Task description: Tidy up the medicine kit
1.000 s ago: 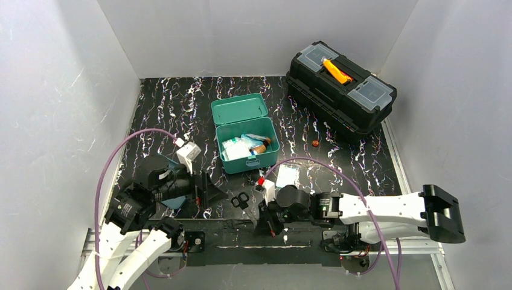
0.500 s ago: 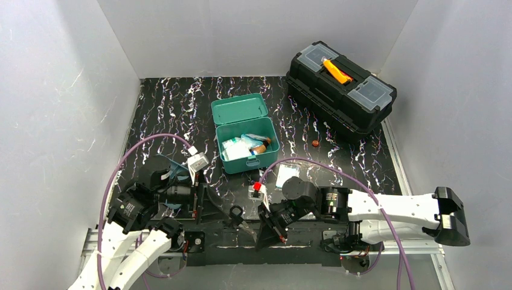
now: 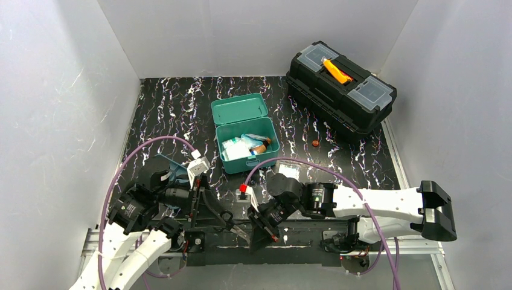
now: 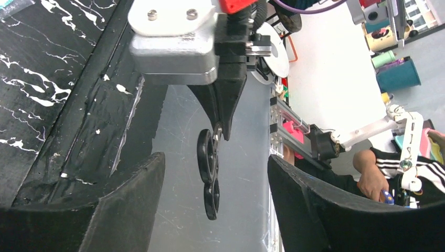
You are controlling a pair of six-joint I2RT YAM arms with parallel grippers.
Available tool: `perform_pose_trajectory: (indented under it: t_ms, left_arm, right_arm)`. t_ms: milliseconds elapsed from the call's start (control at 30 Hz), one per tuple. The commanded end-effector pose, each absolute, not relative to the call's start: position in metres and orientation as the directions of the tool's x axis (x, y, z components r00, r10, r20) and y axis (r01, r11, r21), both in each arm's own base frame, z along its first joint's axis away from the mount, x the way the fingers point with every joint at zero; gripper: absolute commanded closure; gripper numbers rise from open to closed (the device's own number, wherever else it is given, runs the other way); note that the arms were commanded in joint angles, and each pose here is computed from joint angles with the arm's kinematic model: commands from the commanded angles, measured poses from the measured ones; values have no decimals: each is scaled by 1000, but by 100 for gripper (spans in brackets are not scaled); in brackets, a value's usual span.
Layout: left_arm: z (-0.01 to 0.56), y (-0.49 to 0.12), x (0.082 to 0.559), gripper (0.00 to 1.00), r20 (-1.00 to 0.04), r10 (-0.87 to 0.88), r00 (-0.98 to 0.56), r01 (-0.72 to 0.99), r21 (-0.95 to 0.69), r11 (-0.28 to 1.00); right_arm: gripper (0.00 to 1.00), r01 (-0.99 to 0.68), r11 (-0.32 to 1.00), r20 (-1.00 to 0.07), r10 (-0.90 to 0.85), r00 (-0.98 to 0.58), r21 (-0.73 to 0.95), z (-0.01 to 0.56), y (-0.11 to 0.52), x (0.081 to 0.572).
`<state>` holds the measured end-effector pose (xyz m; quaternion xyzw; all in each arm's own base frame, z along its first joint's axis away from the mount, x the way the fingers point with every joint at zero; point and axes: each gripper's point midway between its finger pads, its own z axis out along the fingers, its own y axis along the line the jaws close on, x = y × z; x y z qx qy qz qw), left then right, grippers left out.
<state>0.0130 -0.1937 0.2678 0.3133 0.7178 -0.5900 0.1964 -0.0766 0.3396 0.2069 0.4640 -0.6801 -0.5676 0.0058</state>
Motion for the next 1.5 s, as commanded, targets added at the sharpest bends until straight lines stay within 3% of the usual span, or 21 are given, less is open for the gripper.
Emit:
perform_pose_trajectory:
  t_ms: [0, 233, 700, 867, 967, 1100, 1167, 1200, 1333, 1467]
  left_arm:
    - [274, -193, 2, 34, -660, 232, -715, 685, -727, 40]
    - [276, -194, -1, 52, -657, 243, -714, 679, -734, 14]
    - [269, -194, -3, 49, -643, 260, -720, 670, -742, 18]
    - [267, -195, -2, 71, -640, 265, -721, 668, -744, 21]
    - [265, -196, 0, 79, -632, 265, -728, 663, -748, 40]
    - [262, -197, 5, 100, -621, 271, -736, 658, -750, 67]
    - [261, -198, 8, 100, -618, 271, -738, 657, -750, 79]
    - [259, -198, 10, 100, -615, 269, -741, 655, -750, 93]
    - [253, -199, 18, 100, -608, 259, -750, 653, -743, 147]
    - [250, -199, 32, 100, -619, 230, -751, 659, -719, 218]
  right_arm:
    - [99, -633, -155, -579, -606, -546, 759, 234, 345, -76]
    - [99, -629, -141, -571, -600, -560, 765, 232, 345, -73]
    - [99, -633, -143, -583, -580, -569, 761, 238, 348, -68]
    - [99, -632, -137, -577, -585, -570, 763, 235, 349, -68]
    - [99, -632, -133, -574, -587, -571, 764, 235, 349, -68]
    - [99, -633, -134, -574, -591, -567, 763, 233, 349, -68]
    - [99, -632, -134, -571, -599, -561, 763, 232, 347, -69]
    - [97, -635, -135, -573, -599, -559, 760, 232, 346, -69]
    - [62, -684, -104, -610, -563, -558, 722, 236, 340, -60]
    - [43, -780, -3, -691, -467, -552, 625, 243, 329, -34]
